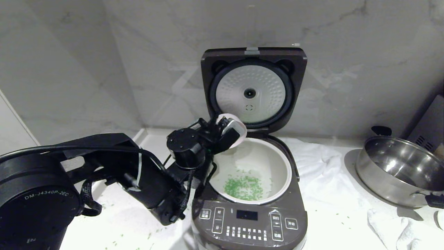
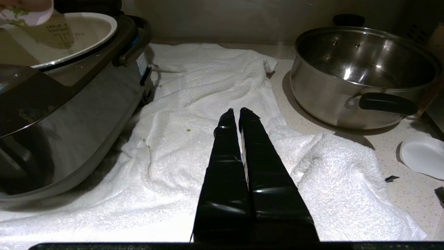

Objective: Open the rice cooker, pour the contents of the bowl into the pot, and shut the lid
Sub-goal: Place the bowl on the table

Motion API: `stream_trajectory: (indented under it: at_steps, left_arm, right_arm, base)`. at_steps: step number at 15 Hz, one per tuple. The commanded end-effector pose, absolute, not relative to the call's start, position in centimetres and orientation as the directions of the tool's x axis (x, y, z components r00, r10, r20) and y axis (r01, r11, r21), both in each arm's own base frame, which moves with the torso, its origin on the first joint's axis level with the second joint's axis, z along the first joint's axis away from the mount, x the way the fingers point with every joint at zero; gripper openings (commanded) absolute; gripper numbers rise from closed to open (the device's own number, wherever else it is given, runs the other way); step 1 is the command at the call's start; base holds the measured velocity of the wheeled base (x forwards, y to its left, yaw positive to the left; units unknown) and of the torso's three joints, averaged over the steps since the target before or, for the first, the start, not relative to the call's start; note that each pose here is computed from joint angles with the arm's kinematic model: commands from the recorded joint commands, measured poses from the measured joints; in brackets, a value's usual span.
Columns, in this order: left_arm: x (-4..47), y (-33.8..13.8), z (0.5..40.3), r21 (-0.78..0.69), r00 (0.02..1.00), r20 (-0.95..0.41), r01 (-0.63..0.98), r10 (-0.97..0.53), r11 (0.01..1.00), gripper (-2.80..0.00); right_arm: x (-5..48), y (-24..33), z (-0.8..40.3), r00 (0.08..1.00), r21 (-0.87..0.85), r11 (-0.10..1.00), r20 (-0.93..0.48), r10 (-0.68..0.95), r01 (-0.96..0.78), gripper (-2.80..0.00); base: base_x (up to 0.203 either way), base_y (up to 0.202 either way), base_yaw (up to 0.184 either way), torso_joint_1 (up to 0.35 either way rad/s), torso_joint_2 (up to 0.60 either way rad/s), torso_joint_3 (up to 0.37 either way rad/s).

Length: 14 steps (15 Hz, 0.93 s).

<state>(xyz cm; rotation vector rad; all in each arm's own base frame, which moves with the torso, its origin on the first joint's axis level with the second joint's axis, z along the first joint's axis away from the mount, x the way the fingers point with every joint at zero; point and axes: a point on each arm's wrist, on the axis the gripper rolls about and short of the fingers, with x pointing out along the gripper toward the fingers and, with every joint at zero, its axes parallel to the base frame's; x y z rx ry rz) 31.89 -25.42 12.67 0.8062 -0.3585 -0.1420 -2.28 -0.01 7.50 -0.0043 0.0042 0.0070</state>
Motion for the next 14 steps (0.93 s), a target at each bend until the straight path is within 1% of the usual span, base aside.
stream_trajectory:
  at_steps: [1, 2, 3, 7, 11, 12, 14]
  left_arm:
    - [31.2, -24.4, 11.5, 0.775, 0.941, 0.207, 0.008, -0.267, 0.632, -2.80]
    - [31.1, -24.0, 10.8, 0.796, 0.947, 0.181, 0.017, -0.265, 0.605, -2.80]
    - [31.1, -23.9, 10.6, 0.800, 0.948, 0.174, 0.021, -0.266, 0.599, -2.80]
    - [31.9, -24.8, 13.7, 0.745, 0.923, 0.289, -0.050, -0.254, 0.665, -2.80]
    - [32.2, -25.2, 15.5, 0.709, 0.906, 0.347, -0.086, -0.240, 0.700, -2.80]
    - [32.1, -25.1, 15.8, 0.704, 0.905, 0.354, -0.090, -0.238, 0.704, -2.80]
    - [31.4, -24.9, 14.7, 0.729, 0.916, 0.311, -0.058, -0.254, 0.682, -2.80]
  right_arm:
    - [-2.3, 0.0, 7.5, 1.000, -0.005, 1.000, -0.005, 0.008, -0.008, -2.80]
    - [-2.3, 0.0, 7.4, 1.000, -0.005, 1.000, -0.006, 0.008, -0.008, -2.80]
    - [-2.3, 0.0, 7.4, 1.000, -0.005, 1.000, -0.005, 0.008, -0.008, -2.80]
    - [-2.3, 0.0, 7.4, 1.000, -0.005, 1.000, -0.006, 0.008, -0.008, -2.80]
    - [-2.3, 0.0, 7.4, 1.000, -0.005, 1.000, -0.005, 0.008, -0.008, -2.80]
    - [-2.3, 0.0, 7.4, 1.000, -0.005, 1.000, -0.005, 0.008, -0.008, -2.80]
    - [-2.3, 0.0, 7.4, 1.000, -0.005, 1.000, -0.006, 0.008, -0.008, -2.80]
  base:
    - [0.000, 0.000, 0.000, 0.000, 0.00, 0.000]
    - [0.000, 0.000, 0.000, 0.000, 0.00, 0.000]
    - [0.000, 0.000, 0.000, 0.000, 0.00, 0.000]
    - [0.000, 0.000, 0.000, 0.000, 0.00, 0.000]
    - [0.000, 0.000, 0.000, 0.000, 0.00, 0.000]
    - [0.000, 0.000, 0.000, 0.000, 0.00, 0.000]
    - [0.000, 0.000, 0.000, 0.000, 0.00, 0.000]
